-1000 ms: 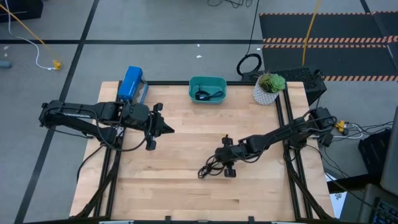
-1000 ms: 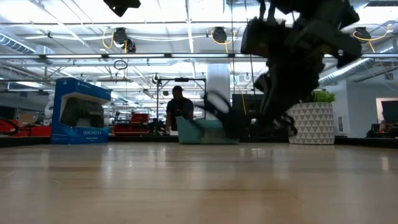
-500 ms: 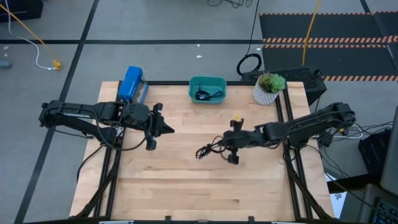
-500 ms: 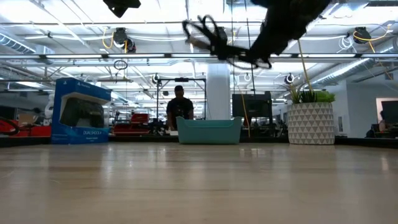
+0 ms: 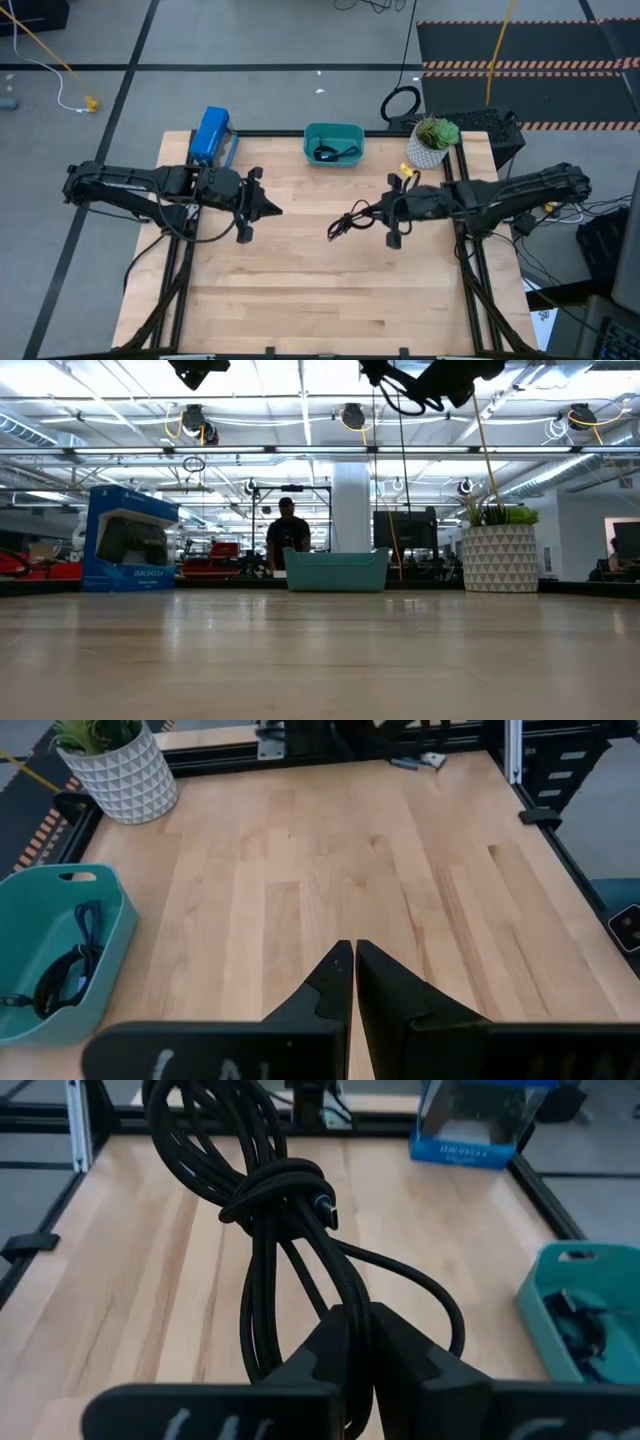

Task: Pick and place USB-C Cables
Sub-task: Put the black charger cable into the blue bin

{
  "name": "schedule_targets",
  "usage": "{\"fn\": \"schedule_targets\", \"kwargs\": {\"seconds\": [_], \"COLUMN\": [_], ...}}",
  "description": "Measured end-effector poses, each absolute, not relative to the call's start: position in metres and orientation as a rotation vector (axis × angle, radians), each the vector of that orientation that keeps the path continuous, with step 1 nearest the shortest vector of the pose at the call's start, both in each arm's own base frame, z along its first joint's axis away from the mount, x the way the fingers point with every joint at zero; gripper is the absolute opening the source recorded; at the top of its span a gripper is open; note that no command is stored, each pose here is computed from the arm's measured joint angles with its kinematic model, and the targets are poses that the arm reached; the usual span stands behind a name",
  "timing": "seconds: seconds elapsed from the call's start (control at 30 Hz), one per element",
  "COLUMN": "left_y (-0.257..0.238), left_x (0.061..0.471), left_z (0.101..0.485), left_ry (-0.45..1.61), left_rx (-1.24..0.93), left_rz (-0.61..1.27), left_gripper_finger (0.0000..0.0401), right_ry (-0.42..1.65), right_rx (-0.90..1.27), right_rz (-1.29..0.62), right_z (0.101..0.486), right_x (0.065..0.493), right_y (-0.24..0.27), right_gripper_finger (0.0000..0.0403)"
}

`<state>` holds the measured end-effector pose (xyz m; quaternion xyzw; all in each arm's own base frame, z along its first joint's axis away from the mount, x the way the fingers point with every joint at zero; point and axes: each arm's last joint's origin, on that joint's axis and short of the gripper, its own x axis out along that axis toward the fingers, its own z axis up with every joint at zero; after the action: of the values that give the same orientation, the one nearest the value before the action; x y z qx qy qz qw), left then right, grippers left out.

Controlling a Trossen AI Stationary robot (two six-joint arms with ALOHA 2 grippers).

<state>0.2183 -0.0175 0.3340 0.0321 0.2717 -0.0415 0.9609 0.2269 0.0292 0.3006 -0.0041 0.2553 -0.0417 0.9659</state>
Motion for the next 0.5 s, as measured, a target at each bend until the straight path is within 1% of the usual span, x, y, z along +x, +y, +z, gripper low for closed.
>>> {"fn": "schedule_targets", "kwargs": {"seconds": [0.5], "left_y": [-0.0172], "left_x": [0.2184], "left_z": [0.3339], "left_ry": [0.550], "left_rx": [0.067], "left_rz": [-0.080], "left_gripper_finger": [0.0021], "right_ry": [0.489], "right_rx": [-0.047], "right_rz": [-0.126], "right_z": [0.3057], "right_x": [0.2226], "right_y": [0.0262], "right_gripper_finger": [0.0017]}}
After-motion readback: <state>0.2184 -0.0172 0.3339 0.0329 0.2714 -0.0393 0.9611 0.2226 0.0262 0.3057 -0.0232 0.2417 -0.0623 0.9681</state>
